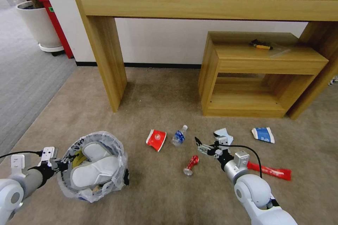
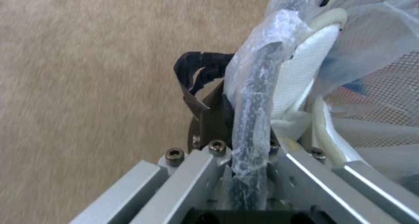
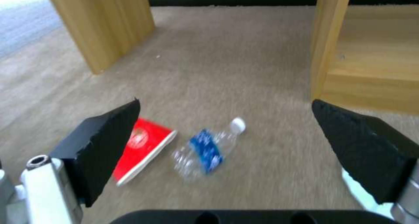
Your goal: Pick up the trash bin and place the garbage on the floor into it.
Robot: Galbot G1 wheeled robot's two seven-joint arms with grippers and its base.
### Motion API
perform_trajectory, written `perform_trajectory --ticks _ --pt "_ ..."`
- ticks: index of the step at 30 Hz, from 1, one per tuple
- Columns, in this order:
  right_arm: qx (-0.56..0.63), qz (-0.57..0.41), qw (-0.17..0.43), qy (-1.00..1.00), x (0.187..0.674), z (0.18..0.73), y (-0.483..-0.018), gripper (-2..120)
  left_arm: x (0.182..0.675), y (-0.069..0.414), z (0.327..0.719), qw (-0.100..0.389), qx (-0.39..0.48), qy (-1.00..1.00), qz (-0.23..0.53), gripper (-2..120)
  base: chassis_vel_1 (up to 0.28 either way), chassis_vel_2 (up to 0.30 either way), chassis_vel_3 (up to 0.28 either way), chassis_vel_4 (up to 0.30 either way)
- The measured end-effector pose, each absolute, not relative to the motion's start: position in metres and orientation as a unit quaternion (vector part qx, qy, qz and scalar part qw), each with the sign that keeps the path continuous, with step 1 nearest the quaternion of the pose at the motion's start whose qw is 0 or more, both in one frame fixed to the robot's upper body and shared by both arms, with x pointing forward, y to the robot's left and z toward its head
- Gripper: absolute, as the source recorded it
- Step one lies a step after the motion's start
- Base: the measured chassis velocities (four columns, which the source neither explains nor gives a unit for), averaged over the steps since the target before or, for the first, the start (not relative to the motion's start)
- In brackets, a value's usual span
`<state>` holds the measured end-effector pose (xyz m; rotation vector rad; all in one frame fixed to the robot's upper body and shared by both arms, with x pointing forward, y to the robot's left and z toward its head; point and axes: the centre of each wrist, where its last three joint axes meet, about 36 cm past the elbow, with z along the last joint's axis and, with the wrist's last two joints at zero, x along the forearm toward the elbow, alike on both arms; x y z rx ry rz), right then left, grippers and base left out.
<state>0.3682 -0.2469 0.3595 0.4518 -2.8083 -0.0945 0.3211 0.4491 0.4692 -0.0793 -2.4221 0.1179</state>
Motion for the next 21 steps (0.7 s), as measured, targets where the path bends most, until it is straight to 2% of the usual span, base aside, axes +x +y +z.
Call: perform_trajectory --ticks 5,9,15,21 --pt "0.150 -0.036 0.163 -0.974 0.366 0.351 -0.243 100 0.321 0.449 0.468 0.349 -0.026 -0.935 0.047 0 -0.226 0.226 0.221 -0.215" --pt "0.109 -0.033 0.237 -0.965 0.345 0.333 -0.228 100 0.321 0.452 0.467 0.350 -0.022 -0.935 0.048 0 -0.159 0.141 0.130 -0.128" --pt "0.070 -0.033 0.332 -0.940 0.313 0.307 -0.205 100 0.320 0.453 0.470 0.349 -0.020 -0.936 0.047 0 0.000 0.013 -0.008 -0.008" --pt "0.061 -0.047 0.377 -0.923 0.311 0.295 -0.201 100 0.319 0.451 0.471 0.347 -0.023 -0.936 0.047 0 0.009 -0.007 -0.007 0.007"
